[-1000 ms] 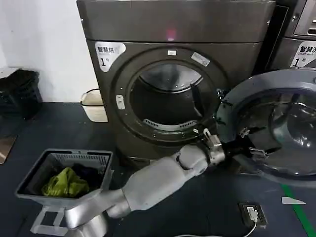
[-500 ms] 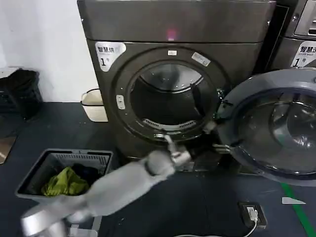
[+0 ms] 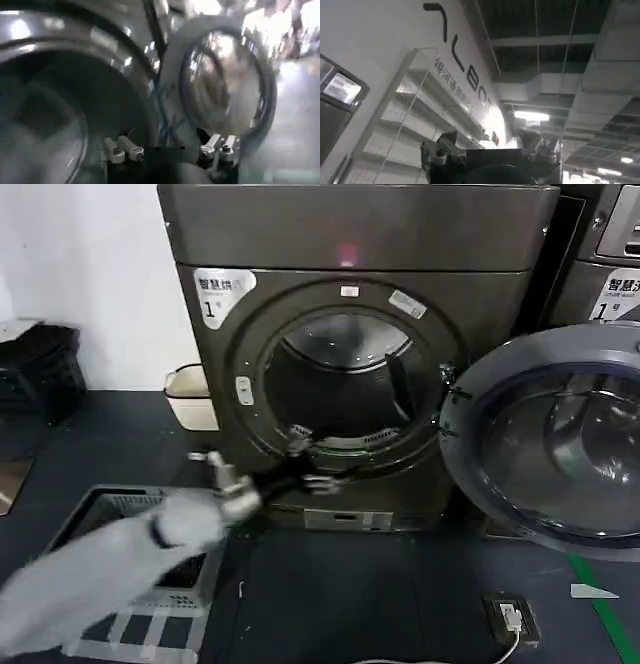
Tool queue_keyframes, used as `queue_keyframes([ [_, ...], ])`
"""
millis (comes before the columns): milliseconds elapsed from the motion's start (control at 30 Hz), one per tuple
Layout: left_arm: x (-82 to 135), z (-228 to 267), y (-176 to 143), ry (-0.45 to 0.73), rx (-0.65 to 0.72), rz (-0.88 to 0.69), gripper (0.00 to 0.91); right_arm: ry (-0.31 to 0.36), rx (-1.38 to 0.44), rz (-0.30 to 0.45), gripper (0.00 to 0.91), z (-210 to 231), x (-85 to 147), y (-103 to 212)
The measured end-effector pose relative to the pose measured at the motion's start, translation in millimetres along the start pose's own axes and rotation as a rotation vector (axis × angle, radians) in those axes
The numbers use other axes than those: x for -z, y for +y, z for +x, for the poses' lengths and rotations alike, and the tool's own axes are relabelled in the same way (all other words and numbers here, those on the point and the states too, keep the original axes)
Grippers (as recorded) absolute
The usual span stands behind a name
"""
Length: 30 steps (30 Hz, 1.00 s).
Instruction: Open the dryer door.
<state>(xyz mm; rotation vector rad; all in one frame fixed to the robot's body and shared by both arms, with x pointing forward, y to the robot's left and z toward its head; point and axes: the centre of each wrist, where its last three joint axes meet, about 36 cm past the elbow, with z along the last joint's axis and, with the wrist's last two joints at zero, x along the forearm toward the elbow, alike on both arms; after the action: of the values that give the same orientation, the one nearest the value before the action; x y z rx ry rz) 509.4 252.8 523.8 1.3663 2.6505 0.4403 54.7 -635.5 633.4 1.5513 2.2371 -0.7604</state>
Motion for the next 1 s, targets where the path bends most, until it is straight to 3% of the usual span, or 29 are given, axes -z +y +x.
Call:
queue_keyframes([
  [233, 15.2, 89.2, 41.6, 0.330, 0.057, -0.105, 0.907, -0.029, 0.001, 0.016, 0.907, -6.6, 7.8, -3.6],
  [633, 47.3, 210.1, 70.2, 0.839, 0.129, -0.235, 0.907, -0.081, 0.013, 0.085, 0.907, -10.7, 18.3, 3.5],
  [1000, 55.4, 257.2, 86.6, 1.120, 0.084, -0.283, 0.907, -0.070, -0.018, 0.084, 0.907, -12.0, 15.4, 0.4],
])
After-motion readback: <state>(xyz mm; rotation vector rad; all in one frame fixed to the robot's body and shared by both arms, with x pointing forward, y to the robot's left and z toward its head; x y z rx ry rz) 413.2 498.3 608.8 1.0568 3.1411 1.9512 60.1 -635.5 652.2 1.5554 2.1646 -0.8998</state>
